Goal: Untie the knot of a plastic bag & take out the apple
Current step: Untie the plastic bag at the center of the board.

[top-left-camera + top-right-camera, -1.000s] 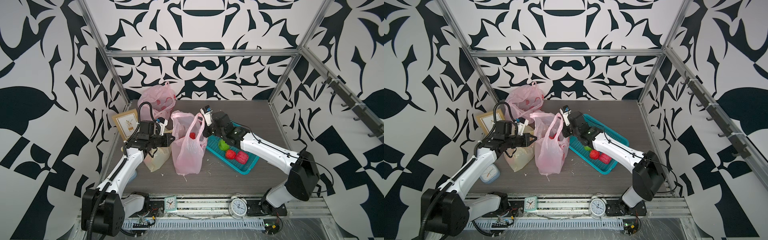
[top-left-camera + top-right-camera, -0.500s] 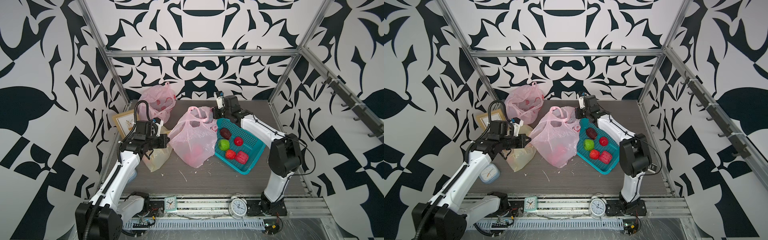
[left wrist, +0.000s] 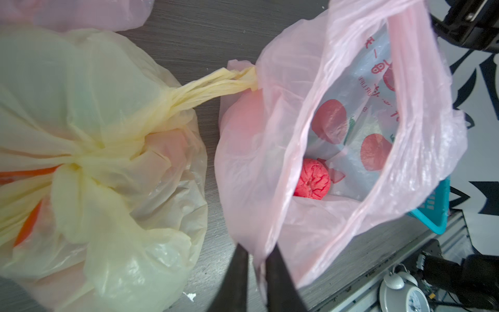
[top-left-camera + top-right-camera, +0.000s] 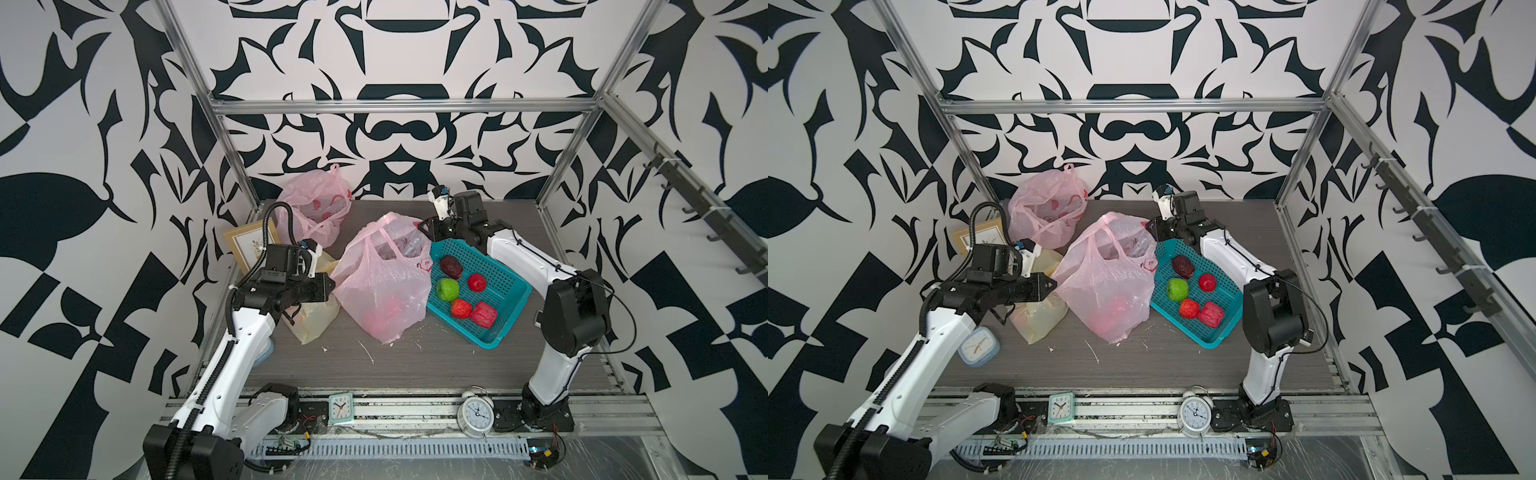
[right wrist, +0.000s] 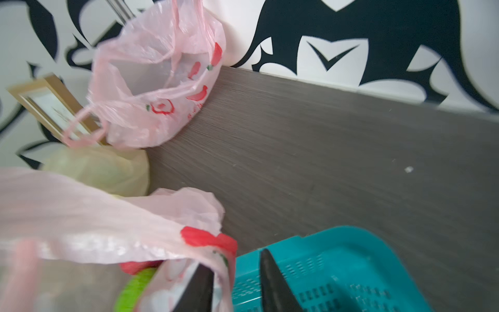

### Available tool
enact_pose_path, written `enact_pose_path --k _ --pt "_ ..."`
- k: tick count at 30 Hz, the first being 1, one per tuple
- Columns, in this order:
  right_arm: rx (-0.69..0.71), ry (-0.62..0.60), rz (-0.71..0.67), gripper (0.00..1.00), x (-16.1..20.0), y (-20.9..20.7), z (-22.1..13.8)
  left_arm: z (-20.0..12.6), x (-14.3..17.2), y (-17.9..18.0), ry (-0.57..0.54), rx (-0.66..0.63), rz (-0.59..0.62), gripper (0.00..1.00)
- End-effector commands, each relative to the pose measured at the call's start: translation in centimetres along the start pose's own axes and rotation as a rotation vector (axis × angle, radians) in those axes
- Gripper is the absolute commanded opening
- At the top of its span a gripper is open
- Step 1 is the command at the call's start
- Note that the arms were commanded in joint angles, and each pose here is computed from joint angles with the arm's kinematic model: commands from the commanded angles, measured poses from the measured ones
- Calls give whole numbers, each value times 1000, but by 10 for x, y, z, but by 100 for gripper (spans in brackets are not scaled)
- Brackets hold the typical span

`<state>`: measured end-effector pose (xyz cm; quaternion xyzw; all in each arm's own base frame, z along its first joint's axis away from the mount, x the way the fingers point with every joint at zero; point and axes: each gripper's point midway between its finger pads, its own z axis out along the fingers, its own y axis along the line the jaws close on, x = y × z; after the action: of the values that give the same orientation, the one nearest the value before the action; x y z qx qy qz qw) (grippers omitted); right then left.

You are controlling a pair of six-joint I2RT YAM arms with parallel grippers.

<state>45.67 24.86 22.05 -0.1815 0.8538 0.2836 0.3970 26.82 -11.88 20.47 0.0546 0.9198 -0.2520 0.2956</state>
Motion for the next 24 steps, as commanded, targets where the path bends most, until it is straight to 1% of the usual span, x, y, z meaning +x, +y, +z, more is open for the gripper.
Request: enact_pose_path --k 1,2,4,5,7,8,9,11,13,14,15,20,24 --pt "-98 -153 -31 56 -41 41 -56 -9 -19 -27 -46 127 25 51" --pt "-90 -169 -40 60 -42 44 -67 -11 -27 -33 -64 150 38 60" --pt "-89 -187 -50 61 -44 51 -85 -16 -41 -40 -94 173 55 73" --pt "-109 -191 -52 63 -43 59 -94 -19 -50 -44 -114 178 68 78" --pt "-153 -184 -70 67 -35 80 -103 -24 -69 -47 -166 169 93 84" --pt "-173 -172 -93 68 -28 94 -104 -25 -79 -48 -193 162 108 84" --pt "-188 -156 -118 68 -21 109 -103 -23 -88 -48 -210 161 120 90" --pt "-205 -122 -162 69 -8 133 -95 -16 -105 -48 -218 159 129 91" --pt "-206 -92 -176 69 3 146 -85 -7 -117 -48 -205 166 134 93" --pt "-201 -67 -184 71 10 150 -78 9 -120 -44 -171 169 123 94" --pt "-193 -51 -191 71 16 152 -72 17 -124 -43 -153 180 120 94" --pt "-179 4 -256 72 37 166 -48 47 -129 -40 -75 220 105 94" --pt "-156 17 -285 72 38 167 -34 57 -126 -43 -47 259 100 92"
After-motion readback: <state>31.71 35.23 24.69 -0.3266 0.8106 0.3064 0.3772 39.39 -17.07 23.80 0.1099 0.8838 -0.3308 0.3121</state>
